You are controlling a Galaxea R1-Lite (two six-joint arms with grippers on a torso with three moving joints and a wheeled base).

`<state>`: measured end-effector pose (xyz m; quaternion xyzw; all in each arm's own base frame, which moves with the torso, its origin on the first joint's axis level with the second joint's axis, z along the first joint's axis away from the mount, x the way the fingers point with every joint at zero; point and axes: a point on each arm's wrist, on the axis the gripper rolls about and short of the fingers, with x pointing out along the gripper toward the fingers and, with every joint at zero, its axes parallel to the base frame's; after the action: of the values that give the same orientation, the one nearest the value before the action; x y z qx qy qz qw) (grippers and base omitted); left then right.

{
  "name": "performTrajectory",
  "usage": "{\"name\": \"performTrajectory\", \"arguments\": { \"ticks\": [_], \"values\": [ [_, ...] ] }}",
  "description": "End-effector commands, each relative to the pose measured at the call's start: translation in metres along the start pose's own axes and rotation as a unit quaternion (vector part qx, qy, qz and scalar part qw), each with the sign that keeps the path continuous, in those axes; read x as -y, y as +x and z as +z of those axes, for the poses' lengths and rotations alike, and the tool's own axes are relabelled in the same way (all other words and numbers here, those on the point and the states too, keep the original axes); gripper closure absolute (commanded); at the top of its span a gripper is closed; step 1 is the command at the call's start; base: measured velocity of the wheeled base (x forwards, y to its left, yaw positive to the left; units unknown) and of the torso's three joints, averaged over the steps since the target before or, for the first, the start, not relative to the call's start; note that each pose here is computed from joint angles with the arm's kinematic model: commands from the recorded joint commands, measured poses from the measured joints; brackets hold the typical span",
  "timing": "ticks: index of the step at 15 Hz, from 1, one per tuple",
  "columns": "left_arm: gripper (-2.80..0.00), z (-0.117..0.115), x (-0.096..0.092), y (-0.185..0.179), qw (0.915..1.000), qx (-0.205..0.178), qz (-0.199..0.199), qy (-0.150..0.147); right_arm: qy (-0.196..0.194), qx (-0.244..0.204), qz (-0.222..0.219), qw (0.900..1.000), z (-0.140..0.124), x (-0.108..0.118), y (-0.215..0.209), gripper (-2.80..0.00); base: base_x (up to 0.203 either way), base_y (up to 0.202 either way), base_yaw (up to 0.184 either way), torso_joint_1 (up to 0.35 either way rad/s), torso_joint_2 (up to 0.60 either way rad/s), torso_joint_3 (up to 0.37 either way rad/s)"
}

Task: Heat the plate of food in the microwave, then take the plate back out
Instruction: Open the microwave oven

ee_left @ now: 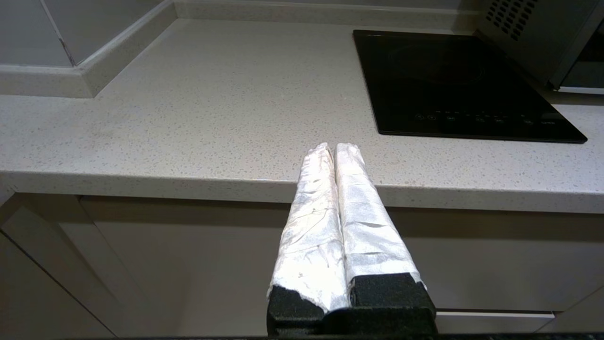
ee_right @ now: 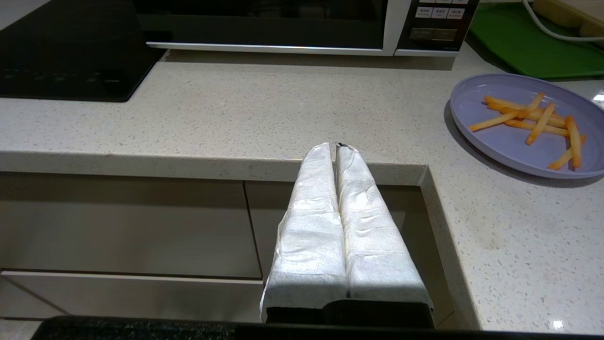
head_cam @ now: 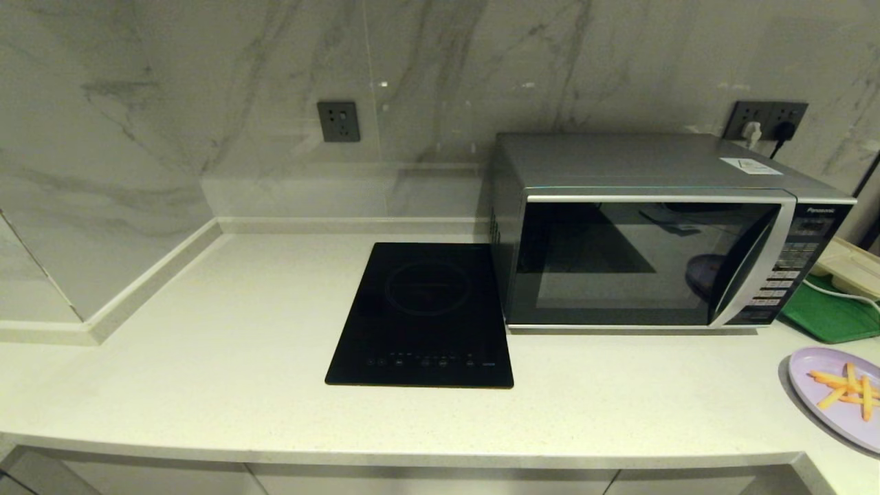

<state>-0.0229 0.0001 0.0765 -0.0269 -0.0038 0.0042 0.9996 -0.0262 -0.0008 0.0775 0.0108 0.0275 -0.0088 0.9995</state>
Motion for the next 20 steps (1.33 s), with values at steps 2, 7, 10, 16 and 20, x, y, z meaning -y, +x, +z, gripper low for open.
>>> {"name": "performTrajectory", "arguments": {
  "ticks": [2, 7, 10, 16, 20],
  "values": [
    [0.00, 0.000, 0.000, 0.000, 1.0000, 0.000, 0.000, -0.001, 0.002, 0.001, -0.003, 1.000, -0.001, 0.000, 0.000, 0.00, 0.000, 0.000, 0.000, 0.000, 0.00, 0.000],
    [0.00, 0.000, 0.000, 0.000, 1.0000, 0.000, 0.000, -0.001, 0.001, -0.001, 0.000, 1.000, 0.000, 0.000, 0.000, 0.00, 0.000, 0.000, 0.000, 0.000, 0.00, 0.000],
    [0.00, 0.000, 0.000, 0.000, 1.0000, 0.000, 0.000, -0.001, 0.001, -0.021, -0.003, 1.000, -0.001, 0.000, 0.001, 0.00, 0.000, 0.000, 0.000, 0.000, 0.00, 0.000],
    [0.00, 0.000, 0.000, 0.000, 1.0000, 0.000, 0.000, 0.000, 0.073, -0.133, -0.019, 0.988, 0.058, -0.002, 0.031, 0.00, 0.000, 0.000, 0.000, 0.000, 0.00, 0.000],
    [0.00, 0.000, 0.000, 0.000, 1.0000, 0.000, 0.001, -0.001, 0.009, -0.174, -0.112, 0.978, 0.097, 0.000, 0.088, 0.00, 0.000, 0.000, 0.000, 0.000, 0.00, 0.000]
  ]
}}
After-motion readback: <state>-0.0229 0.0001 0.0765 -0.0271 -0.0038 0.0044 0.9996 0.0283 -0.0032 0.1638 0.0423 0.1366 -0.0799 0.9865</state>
